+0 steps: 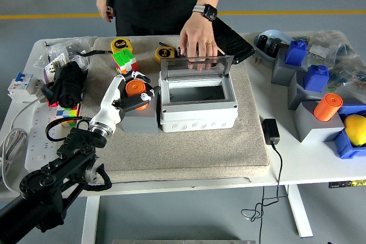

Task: Fetch the battery,place it into the box,close the lid of the box

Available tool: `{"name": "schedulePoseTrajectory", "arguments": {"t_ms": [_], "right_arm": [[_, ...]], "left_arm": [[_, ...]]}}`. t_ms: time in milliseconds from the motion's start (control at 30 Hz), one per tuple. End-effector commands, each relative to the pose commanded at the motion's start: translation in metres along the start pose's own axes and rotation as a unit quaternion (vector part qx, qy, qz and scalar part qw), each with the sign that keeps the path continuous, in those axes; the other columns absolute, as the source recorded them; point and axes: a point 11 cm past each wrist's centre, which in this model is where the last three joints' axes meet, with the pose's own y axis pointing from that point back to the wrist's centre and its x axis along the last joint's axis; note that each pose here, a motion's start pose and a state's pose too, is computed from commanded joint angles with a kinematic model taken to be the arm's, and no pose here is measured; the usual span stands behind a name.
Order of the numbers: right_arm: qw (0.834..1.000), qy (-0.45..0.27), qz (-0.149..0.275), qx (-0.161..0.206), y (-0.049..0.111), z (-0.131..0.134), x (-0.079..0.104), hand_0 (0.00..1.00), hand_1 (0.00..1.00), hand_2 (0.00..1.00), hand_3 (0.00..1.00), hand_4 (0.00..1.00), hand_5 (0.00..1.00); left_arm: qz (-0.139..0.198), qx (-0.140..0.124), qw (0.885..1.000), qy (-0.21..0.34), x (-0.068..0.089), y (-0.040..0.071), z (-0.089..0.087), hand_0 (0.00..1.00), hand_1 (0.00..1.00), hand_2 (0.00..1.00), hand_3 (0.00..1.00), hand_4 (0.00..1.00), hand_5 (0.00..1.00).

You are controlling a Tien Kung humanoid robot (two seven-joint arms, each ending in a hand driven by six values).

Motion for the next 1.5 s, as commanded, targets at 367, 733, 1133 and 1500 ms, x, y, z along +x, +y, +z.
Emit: {"name": "schedulePoseTrajectory", "arguments": {"t_ms": [367, 733, 1133, 1500], "right_arm": [[1.0, 0.0, 0.0, 0.002, 0.0, -0.001, 0.0, 0.726, 0.669, 0.655, 0.6, 0.998, 0.617], [1.0, 0.0, 0.001, 0.007, 0.0, -0.002, 0.0, 0.726, 0.668, 0.655, 0.599, 0.998, 0.615], [1.0, 0.002, 0.001, 0.015, 0.001, -0.01, 0.0, 0.726, 0.666, 0.655, 0.598, 0.998, 0.615], [1.0, 0.005, 0.0, 0.021, 0.001, -0.017, -0.002, 0.726, 0.668, 0.654, 0.598, 0.998, 0.615]], "left_arm": [[-0.009, -0.005, 1.0, 0.007, -0.006, -0.003, 0.005, 0.215, 0.175, 0.164, 0.176, 0.077, 0.002], [-0.028, -0.034, 0.999, -0.009, -0.015, -0.004, 0.027, 0.216, 0.163, 0.158, 0.183, 0.081, 0.002], [-0.13, -0.043, 0.978, -0.156, -0.066, -0.012, 0.079, 0.211, 0.16, 0.155, 0.18, 0.056, 0.002], [-0.238, -0.024, 0.911, -0.336, -0.137, -0.035, 0.087, 0.212, 0.163, 0.153, 0.171, 0.062, 0.002]]}}
